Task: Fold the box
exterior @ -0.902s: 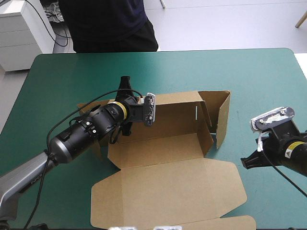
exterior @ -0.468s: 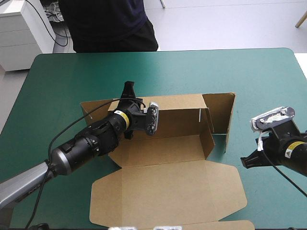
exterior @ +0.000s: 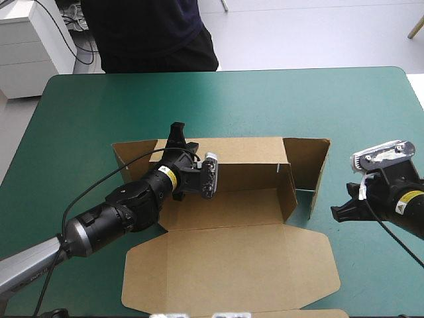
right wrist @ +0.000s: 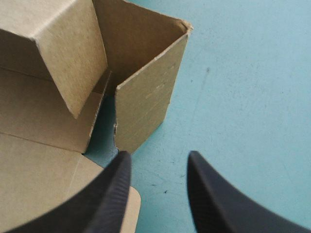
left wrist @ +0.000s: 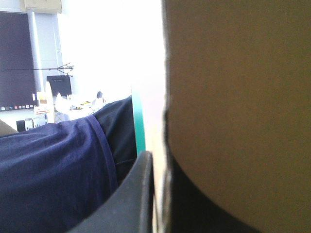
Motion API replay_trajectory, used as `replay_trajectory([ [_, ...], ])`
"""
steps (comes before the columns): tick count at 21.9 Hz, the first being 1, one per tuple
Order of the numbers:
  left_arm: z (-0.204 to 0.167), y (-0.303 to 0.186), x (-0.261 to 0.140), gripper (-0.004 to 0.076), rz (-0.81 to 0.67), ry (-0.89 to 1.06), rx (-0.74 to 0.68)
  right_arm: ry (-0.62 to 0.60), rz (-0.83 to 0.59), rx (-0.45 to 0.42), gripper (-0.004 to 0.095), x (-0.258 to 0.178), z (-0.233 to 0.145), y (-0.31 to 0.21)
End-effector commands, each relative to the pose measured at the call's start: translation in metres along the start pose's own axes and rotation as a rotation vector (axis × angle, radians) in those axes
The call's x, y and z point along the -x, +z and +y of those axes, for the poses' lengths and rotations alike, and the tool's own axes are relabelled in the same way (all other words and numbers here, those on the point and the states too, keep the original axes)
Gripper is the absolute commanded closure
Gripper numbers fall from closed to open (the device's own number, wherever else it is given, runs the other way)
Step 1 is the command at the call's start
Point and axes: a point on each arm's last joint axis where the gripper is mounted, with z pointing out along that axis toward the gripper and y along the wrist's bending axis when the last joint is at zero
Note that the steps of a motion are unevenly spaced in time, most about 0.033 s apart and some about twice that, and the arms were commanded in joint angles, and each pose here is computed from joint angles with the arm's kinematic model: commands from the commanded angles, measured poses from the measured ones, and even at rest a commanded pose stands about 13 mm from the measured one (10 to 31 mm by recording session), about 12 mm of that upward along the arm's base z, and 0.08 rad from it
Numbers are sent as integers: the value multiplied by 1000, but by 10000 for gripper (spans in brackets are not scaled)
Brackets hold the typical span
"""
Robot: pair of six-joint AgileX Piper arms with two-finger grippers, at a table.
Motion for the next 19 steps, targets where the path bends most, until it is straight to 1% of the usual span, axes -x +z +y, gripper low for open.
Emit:
replay_trajectory([
  [1,-1,-4,5,731,-46,-61,4,26,-144,3,249,18,-2,-20],
  [3,-2,-3,5,731,-52,-78,-2,30,-179,3,134,25,-3,-29],
  [5,-2,-3,6,731,-54,-85,-5,31,-221,-1,94,32,-4,-39],
  [9,-2,-3,6,731,-54,-85,-5,36,-311,-18,93,61,-9,-59],
  [12,-2,-3,6,731,-54,-87,-5,42,-329,-10,93,89,-12,-62],
  [13,-2,-3,6,731,-54,-108,-5,38,-332,-12,93,104,-13,-61],
  [16,-2,-3,6,731,-54,-109,-6,31,-280,-16,93,139,-17,-37],
  [18,-2,-3,6,731,-56,-109,-5,17,-226,-10,94,163,-18,-4],
  [19,-2,-3,6,731,-56,-109,-5,18,-223,-6,94,169,-18,2],
])
